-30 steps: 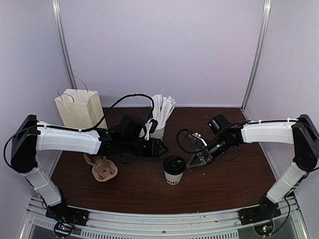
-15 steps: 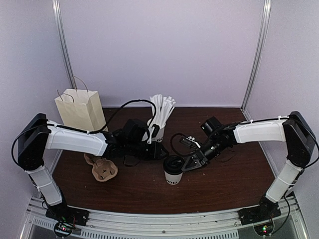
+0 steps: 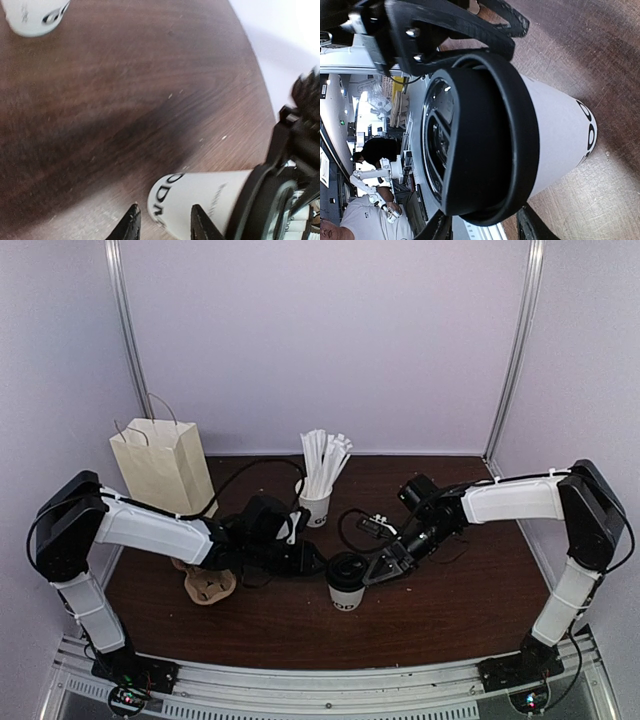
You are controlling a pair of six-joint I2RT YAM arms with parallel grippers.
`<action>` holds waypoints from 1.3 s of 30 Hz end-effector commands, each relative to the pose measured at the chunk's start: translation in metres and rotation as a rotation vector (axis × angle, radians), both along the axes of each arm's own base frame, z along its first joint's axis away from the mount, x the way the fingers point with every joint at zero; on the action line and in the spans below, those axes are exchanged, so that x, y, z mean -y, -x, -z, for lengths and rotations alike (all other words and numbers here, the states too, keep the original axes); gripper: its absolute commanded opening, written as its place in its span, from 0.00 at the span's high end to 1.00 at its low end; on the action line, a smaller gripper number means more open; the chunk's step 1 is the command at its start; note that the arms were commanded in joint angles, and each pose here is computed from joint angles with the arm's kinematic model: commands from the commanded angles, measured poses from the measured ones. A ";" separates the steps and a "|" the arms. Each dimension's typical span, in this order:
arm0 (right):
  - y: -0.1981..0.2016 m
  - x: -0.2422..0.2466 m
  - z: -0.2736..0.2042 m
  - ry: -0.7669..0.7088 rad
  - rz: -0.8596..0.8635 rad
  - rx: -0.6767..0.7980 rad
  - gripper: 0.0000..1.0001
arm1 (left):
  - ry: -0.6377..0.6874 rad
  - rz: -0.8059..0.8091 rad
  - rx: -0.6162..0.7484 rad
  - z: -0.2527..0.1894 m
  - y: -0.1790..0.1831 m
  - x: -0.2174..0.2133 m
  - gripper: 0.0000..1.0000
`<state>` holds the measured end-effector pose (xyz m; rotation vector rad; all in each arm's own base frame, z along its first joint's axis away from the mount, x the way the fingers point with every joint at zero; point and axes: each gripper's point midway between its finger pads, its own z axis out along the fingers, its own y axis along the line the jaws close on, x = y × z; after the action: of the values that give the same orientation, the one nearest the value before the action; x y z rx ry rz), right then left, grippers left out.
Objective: Pack the takeout coffee
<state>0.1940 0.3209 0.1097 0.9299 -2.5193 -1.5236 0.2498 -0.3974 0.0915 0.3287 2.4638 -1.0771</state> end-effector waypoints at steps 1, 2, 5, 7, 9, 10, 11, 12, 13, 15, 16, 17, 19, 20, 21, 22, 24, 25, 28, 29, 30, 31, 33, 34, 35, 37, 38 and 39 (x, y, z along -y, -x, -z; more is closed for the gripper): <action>-0.007 0.013 0.035 0.160 0.007 0.046 0.57 | -0.028 -0.021 -0.051 0.019 0.010 -0.012 0.65; -0.007 0.016 0.041 0.184 0.007 0.049 0.57 | -0.031 -0.024 -0.059 0.022 0.011 -0.013 0.65; -0.007 0.020 0.053 0.226 0.011 0.041 0.57 | -0.025 -0.025 -0.062 0.026 0.014 -0.016 0.66; -0.010 0.023 0.060 0.268 0.015 0.048 0.56 | -0.026 -0.034 -0.047 0.023 0.012 -0.018 0.66; -0.013 0.028 0.069 0.321 0.010 0.050 0.56 | -0.038 -0.042 -0.025 0.017 0.009 -0.020 0.66; -0.015 0.029 0.072 0.338 0.009 0.048 0.56 | -0.043 -0.043 -0.010 0.013 0.008 -0.021 0.66; -0.015 0.030 0.075 0.347 0.003 0.040 0.56 | -0.045 -0.045 0.003 0.010 0.007 -0.022 0.66; -0.015 0.028 0.075 0.343 -0.001 0.037 0.56 | -0.041 -0.043 0.018 0.004 0.006 -0.022 0.66; -0.017 0.026 0.072 0.333 -0.004 0.038 0.56 | -0.033 -0.039 0.036 -0.003 0.005 -0.022 0.66; -0.019 0.022 0.064 0.311 -0.007 0.046 0.56 | -0.009 -0.039 0.083 -0.015 0.003 -0.023 0.61; -0.020 0.021 0.060 0.305 -0.006 0.051 0.56 | 0.019 -0.048 0.110 -0.026 0.002 -0.025 0.59; -0.021 0.020 0.058 0.301 -0.006 0.055 0.56 | 0.039 -0.061 0.133 -0.033 0.001 -0.027 0.57; -0.022 0.020 0.053 0.294 -0.004 0.060 0.56 | 0.077 -0.075 0.175 -0.047 -0.001 -0.030 0.54; -0.023 0.020 0.051 0.284 -0.015 0.077 0.55 | 0.099 -0.067 0.190 -0.054 -0.001 -0.027 0.53; -0.023 0.021 0.051 0.283 -0.019 0.086 0.55 | 0.113 -0.053 0.197 -0.058 0.000 -0.024 0.53; -0.025 0.021 0.050 0.282 -0.019 0.091 0.55 | 0.124 -0.037 0.196 -0.060 0.001 -0.020 0.53; -0.028 0.023 0.049 0.283 -0.014 0.089 0.56 | 0.130 -0.016 0.178 -0.059 0.001 -0.013 0.53; -0.028 0.022 0.049 0.281 -0.014 0.088 0.55 | 0.132 -0.012 0.171 -0.057 0.001 -0.011 0.53; -0.031 0.021 0.048 0.280 -0.016 0.084 0.56 | 0.126 -0.008 0.151 -0.049 0.001 -0.007 0.54; -0.031 0.021 0.047 0.278 -0.016 0.084 0.56 | 0.123 -0.008 0.145 -0.046 0.001 -0.006 0.54; -0.031 0.021 0.047 0.277 -0.017 0.084 0.56 | 0.124 -0.005 0.141 -0.046 0.001 -0.005 0.54; -0.031 0.021 0.047 0.278 -0.017 0.082 0.55 | 0.125 -0.002 0.136 -0.044 0.002 -0.004 0.54; -0.031 0.021 0.048 0.279 -0.018 0.079 0.55 | 0.132 0.000 0.132 -0.044 0.001 -0.002 0.55; -0.031 0.021 0.049 0.280 -0.018 0.079 0.55 | 0.134 0.003 0.129 -0.043 0.001 -0.001 0.55; -0.031 0.021 0.049 0.280 -0.019 0.079 0.55 | 0.135 0.005 0.128 -0.043 0.002 -0.001 0.55; -0.032 0.021 0.049 0.280 -0.019 0.078 0.55 | 0.134 0.008 0.125 -0.041 0.001 0.001 0.55; -0.031 0.021 0.049 0.281 -0.020 0.077 0.55 | 0.134 0.008 0.124 -0.040 0.001 0.001 0.55; -0.031 0.020 0.049 0.281 -0.020 0.077 0.55 | 0.136 0.008 0.123 -0.040 0.001 0.001 0.55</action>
<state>0.2067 0.3174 0.1050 0.9688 -2.5223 -1.3656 0.2436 -0.3833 0.1109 0.3387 2.3490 -1.1082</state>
